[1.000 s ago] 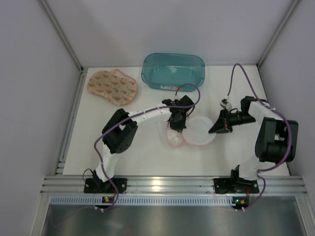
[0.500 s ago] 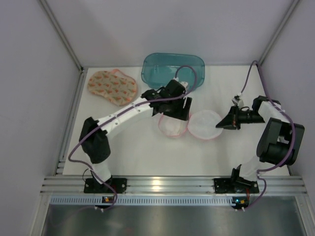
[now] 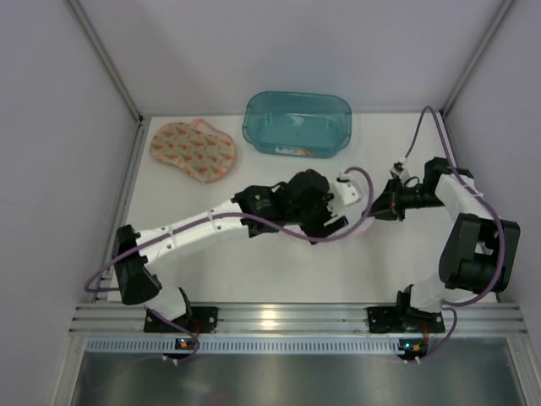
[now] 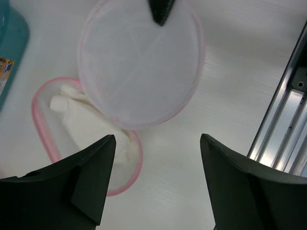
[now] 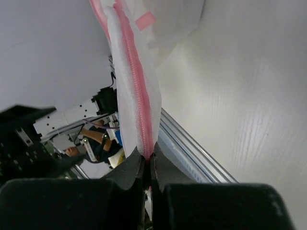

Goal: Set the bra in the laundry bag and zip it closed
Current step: Close the laundry bag at the center of the board.

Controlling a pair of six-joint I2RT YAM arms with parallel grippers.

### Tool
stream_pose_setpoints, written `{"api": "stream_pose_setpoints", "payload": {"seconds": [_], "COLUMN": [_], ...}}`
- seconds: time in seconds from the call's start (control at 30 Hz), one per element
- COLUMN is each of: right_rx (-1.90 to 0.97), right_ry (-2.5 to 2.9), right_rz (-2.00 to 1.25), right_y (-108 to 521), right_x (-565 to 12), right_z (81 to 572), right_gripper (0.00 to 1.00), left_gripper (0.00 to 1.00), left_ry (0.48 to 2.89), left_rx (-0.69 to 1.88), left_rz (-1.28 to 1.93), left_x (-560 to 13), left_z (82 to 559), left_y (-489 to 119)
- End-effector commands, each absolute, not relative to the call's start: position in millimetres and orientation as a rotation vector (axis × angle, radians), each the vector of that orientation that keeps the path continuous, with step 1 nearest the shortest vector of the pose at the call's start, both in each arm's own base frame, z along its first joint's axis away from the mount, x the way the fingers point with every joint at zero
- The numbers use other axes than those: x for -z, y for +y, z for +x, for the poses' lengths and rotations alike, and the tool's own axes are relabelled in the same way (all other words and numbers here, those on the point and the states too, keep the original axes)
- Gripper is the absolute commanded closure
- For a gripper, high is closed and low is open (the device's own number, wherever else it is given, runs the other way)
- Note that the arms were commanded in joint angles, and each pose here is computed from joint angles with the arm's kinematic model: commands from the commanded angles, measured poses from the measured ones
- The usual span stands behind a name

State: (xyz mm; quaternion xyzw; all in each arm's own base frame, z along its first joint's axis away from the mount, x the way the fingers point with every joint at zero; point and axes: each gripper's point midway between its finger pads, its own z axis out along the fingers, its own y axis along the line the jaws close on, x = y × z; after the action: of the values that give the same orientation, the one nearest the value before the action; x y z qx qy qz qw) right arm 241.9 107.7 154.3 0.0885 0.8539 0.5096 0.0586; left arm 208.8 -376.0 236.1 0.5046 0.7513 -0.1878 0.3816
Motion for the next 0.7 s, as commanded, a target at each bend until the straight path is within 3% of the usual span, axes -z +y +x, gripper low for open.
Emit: {"api": "stream_pose_setpoints", "payload": {"seconds": [0.0,0.23,0.4,0.5,0.6,0.63,0.67], "right_rx": [-1.526,-1.54,-1.562,-1.579,-1.591,-1.598,-1.6], "right_ry": [2.612,2.636,2.63,2.619,2.605,2.603,2.597], "right_rz": [0.371,0.377,0.373,0.334,0.321,0.32,0.313], "right_y": [114,123,129,135,137,138,138], "right_x": [-155,-155,-158,-160,-163,-164,-165], "right_z": [249,252,250,248,248,248,250], "right_gripper": [1.0,1.0,1.0,1.0,1.0,0.99,0.95], "left_gripper": [0.23,0.23,0.21,0.3,0.48,0.59,0.66], "left_ry": [1.739,1.657,1.669,1.685,1.724,1.76,1.778], "left_rx": [0.332,0.246,0.117,0.036,0.039,0.054,0.074], "left_rz": [1.382,1.414,1.401,1.383,1.349,1.31,1.297], "left_x": [-242,-218,-198,-188,-184,-184,-183], "left_z": [199,176,190,200,205,211,212], "left_y": [-408,-459,-471,-468,-461,-455,-452]}}
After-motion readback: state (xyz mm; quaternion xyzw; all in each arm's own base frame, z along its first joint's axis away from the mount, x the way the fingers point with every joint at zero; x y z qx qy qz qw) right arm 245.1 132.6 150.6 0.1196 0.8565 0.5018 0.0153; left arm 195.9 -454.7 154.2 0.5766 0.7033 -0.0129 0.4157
